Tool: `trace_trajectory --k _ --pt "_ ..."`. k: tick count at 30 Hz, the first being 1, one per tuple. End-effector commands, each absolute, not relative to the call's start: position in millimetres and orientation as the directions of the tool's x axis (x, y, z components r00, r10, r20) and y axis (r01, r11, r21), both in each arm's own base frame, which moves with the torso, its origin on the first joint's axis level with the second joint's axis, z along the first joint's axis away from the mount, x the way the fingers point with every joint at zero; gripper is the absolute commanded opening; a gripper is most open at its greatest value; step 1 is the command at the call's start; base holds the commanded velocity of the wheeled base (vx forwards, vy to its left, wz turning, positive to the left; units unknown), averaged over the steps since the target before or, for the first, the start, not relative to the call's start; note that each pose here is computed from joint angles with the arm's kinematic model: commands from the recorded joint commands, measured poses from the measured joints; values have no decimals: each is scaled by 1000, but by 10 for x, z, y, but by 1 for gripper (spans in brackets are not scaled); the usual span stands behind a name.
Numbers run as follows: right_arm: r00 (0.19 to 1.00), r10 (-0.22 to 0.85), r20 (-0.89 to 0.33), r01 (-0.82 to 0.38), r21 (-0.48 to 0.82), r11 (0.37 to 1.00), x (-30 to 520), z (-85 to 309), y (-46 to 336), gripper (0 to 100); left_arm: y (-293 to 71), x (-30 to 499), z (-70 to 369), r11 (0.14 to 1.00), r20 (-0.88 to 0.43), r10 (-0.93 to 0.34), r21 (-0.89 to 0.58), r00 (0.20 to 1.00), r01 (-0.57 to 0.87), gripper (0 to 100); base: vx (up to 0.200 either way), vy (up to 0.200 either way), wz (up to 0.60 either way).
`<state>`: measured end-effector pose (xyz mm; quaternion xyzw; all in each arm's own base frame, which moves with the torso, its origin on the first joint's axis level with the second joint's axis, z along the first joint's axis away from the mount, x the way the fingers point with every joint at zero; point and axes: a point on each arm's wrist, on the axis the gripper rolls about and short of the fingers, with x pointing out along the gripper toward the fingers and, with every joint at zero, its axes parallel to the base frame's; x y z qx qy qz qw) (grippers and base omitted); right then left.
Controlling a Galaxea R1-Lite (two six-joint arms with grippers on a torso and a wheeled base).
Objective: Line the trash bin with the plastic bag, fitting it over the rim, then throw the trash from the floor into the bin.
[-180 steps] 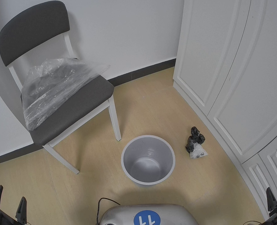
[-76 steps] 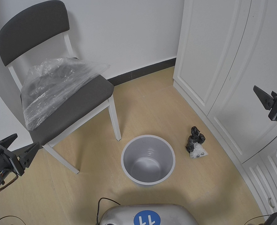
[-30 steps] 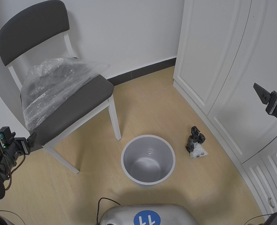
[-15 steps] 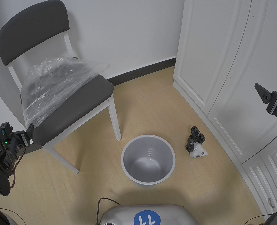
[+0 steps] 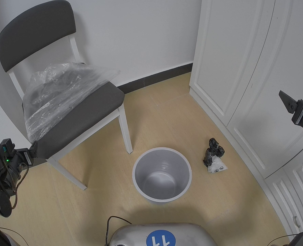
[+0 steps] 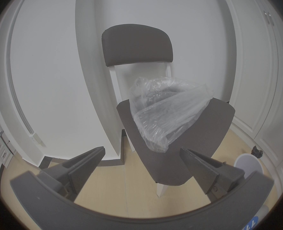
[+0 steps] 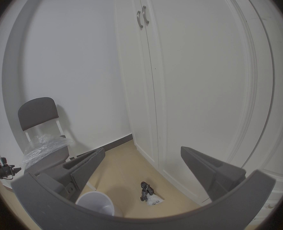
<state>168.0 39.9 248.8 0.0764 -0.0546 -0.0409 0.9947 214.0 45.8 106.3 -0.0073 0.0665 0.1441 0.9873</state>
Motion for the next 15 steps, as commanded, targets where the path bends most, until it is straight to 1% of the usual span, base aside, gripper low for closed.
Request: trace_trajectory --k 1,8,11,15 --pt "990 -89 106 72 158 985 1673 2494 398 100 464 2161 1036 958 -145 285 4 947 -288 100 0 0 0" --pt "990 -95 103 78 156 985 1683 2489 388 100 492 2274 948 956 -169 292 7 941 -295 100 0 0 0" --pt "990 -108 94 93 153 984 1711 2473 370 100 532 2368 902 947 -149 319 10 936 -321 100 0 0 0" --pt "989 -119 93 104 153 983 1722 2469 351 100 558 2397 957 933 -118 358 11 926 -360 100 0 0 0"
